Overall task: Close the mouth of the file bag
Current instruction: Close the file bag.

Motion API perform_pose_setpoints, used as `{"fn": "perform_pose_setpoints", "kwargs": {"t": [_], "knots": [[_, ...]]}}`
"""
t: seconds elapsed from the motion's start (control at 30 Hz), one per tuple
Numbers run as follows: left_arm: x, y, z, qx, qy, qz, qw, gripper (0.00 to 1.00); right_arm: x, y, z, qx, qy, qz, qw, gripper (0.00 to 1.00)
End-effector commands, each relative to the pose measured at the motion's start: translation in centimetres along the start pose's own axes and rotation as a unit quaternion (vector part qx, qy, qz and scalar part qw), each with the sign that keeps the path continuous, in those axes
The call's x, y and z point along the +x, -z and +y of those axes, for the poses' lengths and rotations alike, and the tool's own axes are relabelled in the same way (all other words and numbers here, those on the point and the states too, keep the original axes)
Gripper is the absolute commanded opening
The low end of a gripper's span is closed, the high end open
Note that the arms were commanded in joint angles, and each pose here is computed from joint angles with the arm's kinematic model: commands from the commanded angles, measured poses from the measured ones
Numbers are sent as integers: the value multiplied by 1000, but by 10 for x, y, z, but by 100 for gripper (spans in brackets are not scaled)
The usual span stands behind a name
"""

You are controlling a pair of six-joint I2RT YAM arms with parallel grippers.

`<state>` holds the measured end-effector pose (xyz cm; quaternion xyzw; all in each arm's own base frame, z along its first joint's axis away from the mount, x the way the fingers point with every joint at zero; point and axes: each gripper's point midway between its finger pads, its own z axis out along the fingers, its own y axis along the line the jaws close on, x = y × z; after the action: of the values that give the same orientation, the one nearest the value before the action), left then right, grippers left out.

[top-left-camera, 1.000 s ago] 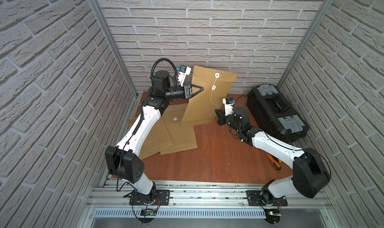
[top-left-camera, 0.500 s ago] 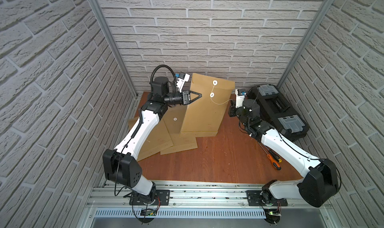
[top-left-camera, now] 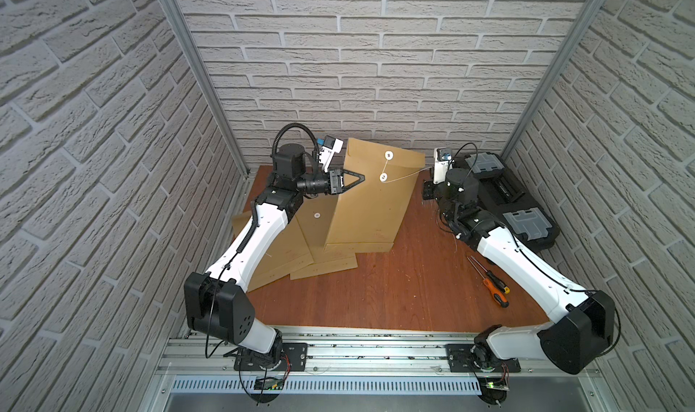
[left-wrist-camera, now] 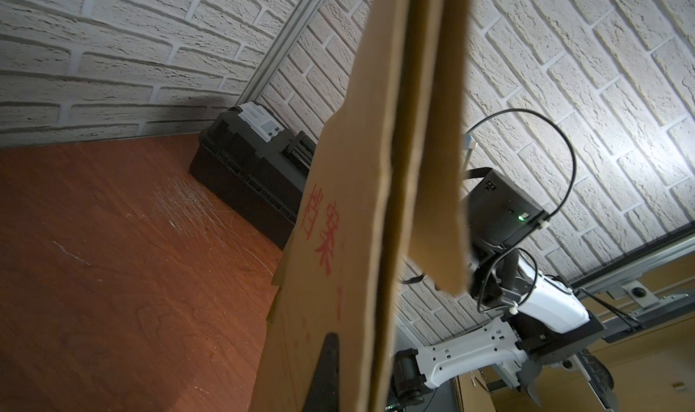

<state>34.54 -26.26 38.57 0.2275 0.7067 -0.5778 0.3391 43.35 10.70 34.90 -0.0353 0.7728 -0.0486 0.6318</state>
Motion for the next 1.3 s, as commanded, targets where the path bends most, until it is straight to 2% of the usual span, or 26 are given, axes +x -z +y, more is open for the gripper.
{"fn": "perform_pose_setpoints", "kwargs": {"t": [0.0,0.57,0.87,1.27], "knots": [[-10,9,-23,24,-45,-16,999,0,-12,2,-11,27,17,-12,999,3],[5,-2,-13,27,-32,-2,999,0,-58,19,-1,9,63,-56,996,3],[19,-13,-20,44,-35,11,998,0,-72,3,12,-15,97,-40,994,3],[33,-24,-18,49,-23,27,998,0,-83,-8,26,-59,99,-22,993,3]]}}
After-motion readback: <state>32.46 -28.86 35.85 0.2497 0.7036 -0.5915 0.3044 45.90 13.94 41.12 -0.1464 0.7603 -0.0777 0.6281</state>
